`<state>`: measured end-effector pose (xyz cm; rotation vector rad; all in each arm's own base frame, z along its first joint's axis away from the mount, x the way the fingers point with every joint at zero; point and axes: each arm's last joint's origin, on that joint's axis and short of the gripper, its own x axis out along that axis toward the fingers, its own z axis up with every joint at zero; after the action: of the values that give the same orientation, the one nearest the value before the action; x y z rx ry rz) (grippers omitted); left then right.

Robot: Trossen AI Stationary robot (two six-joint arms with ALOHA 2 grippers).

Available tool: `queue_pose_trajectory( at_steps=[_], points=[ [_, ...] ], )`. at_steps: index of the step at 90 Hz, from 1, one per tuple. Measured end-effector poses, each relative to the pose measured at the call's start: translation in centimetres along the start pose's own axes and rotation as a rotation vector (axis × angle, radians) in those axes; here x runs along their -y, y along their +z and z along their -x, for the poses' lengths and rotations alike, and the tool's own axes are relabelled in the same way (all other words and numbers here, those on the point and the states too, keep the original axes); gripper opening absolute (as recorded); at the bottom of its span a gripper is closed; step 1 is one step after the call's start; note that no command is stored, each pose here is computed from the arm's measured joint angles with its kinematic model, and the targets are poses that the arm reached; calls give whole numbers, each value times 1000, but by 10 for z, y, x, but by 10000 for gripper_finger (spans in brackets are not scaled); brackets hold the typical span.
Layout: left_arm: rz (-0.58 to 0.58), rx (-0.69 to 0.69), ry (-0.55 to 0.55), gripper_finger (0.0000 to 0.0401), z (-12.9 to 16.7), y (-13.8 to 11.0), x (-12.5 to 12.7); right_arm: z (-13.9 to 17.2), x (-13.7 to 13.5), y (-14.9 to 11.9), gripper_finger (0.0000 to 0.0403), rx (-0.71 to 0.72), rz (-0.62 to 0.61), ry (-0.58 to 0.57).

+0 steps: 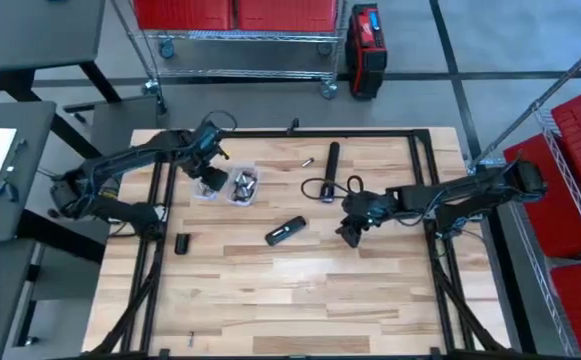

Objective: Insert battery
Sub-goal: Insert the silver battery into the remote control battery compartment

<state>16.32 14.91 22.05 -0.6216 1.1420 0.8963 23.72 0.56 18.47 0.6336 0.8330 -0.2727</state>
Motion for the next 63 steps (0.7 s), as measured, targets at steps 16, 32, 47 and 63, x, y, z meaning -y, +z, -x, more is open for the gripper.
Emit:
queue_pose_trajectory(
  at_steps=[16, 32, 47, 63],
  points=[
    [24, 32, -21, 128, -20, -7, -3, 0, 0, 0, 175, 0, -20, 0],
    [47, 41, -30, 128, -34, -14, -7, 0, 0, 0, 175, 0, -23, 0],
    [52, 58, -35, 127, -43, -20, -8, 0, 0, 0, 175, 0, -23, 0],
    [51, 34, -27, 127, -53, -18, -6, 0, 0, 0, 175, 0, -23, 0]
  ],
)
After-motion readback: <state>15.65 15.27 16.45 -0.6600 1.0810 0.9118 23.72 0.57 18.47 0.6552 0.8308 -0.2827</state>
